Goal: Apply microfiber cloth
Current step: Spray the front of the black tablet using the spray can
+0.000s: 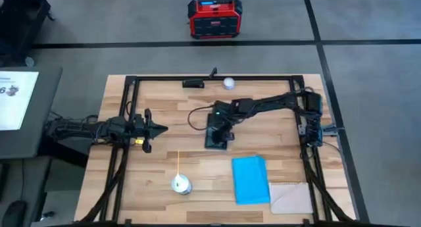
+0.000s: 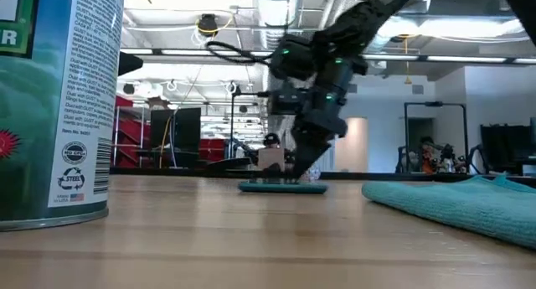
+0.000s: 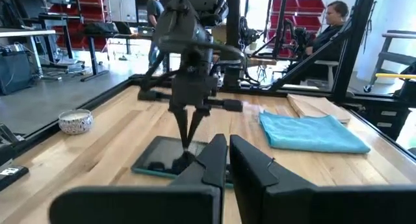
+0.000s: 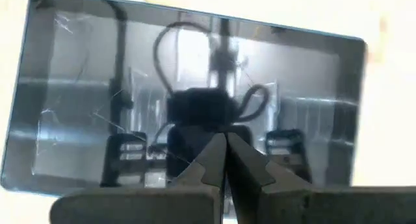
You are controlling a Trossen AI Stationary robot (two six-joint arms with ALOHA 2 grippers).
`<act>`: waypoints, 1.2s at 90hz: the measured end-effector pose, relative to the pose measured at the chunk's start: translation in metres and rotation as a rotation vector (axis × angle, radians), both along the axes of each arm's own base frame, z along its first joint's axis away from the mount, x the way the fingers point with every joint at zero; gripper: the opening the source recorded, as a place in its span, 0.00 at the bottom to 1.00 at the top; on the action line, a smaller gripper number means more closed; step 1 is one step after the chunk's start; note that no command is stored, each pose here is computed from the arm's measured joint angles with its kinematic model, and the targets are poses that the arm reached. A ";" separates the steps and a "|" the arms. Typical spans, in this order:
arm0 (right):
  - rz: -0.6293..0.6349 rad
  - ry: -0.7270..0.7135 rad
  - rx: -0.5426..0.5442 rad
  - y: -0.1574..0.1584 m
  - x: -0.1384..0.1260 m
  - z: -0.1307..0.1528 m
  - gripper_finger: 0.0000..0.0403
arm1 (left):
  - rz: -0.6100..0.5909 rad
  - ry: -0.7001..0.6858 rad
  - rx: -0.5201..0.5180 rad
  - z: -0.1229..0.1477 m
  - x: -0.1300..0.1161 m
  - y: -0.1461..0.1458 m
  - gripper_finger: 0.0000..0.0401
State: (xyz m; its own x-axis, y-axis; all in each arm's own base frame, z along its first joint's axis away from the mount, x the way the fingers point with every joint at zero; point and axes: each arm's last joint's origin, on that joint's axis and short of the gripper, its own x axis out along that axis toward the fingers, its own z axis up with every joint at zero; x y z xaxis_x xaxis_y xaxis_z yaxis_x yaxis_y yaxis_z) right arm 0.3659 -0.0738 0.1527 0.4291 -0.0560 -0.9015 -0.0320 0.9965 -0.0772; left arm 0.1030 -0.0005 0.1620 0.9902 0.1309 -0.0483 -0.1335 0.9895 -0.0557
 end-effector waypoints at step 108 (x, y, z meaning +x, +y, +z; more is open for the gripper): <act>-0.059 -0.080 -0.144 0.025 -0.045 0.071 0.00 | 0.251 0.139 -0.627 -0.011 0.041 0.001 0.00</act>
State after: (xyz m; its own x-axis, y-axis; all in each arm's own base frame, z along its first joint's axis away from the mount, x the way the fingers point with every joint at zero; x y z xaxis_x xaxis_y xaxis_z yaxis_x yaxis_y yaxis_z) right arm 0.3209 -0.0487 0.2239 0.4909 -0.2092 -0.8457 0.0379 0.9749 -0.2192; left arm 0.1442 0.0007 0.1511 0.9128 0.2609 -0.3142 -0.4015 0.7145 -0.5729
